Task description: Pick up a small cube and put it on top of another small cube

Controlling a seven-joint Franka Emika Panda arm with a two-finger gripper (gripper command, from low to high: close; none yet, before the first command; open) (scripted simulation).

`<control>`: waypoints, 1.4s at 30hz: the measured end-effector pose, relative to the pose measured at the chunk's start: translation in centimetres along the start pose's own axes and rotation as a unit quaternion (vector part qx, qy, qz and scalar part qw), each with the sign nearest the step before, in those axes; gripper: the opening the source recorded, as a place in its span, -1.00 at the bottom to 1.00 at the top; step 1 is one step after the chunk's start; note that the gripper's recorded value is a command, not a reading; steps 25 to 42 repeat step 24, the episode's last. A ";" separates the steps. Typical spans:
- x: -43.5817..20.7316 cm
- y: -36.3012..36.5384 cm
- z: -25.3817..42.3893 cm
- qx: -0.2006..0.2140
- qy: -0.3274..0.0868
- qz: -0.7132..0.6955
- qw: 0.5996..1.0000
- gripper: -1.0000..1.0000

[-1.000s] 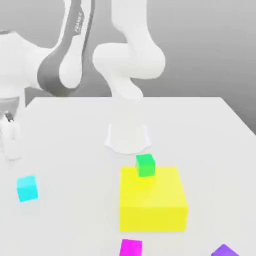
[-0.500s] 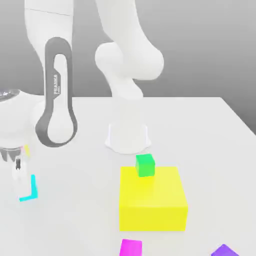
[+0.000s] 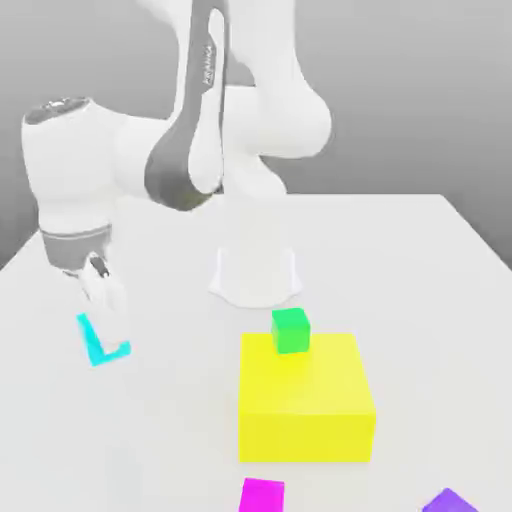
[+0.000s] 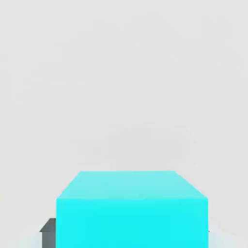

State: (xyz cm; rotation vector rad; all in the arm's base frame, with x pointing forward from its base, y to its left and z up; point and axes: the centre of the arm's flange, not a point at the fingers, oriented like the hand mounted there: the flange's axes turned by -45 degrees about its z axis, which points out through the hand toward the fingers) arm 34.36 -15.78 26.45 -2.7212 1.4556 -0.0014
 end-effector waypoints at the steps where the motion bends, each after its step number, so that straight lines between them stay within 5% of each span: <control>1: -1.3 -1.1 -0.6 0.001 -0.001 -0.014 1.000 -1.00; 14: -19.4 -7.2 -5.3 -0.022 0.004 -0.182 0.983 -1.00; 20: -20.2 -7.0 -0.3 -0.025 0.007 -0.190 0.981 -1.00; 21: -20.2 -6.9 0.5 -0.026 0.007 -0.191 0.981 1.00; 42: -20.2 -6.9 0.5 -0.026 0.007 -0.191 0.981 1.00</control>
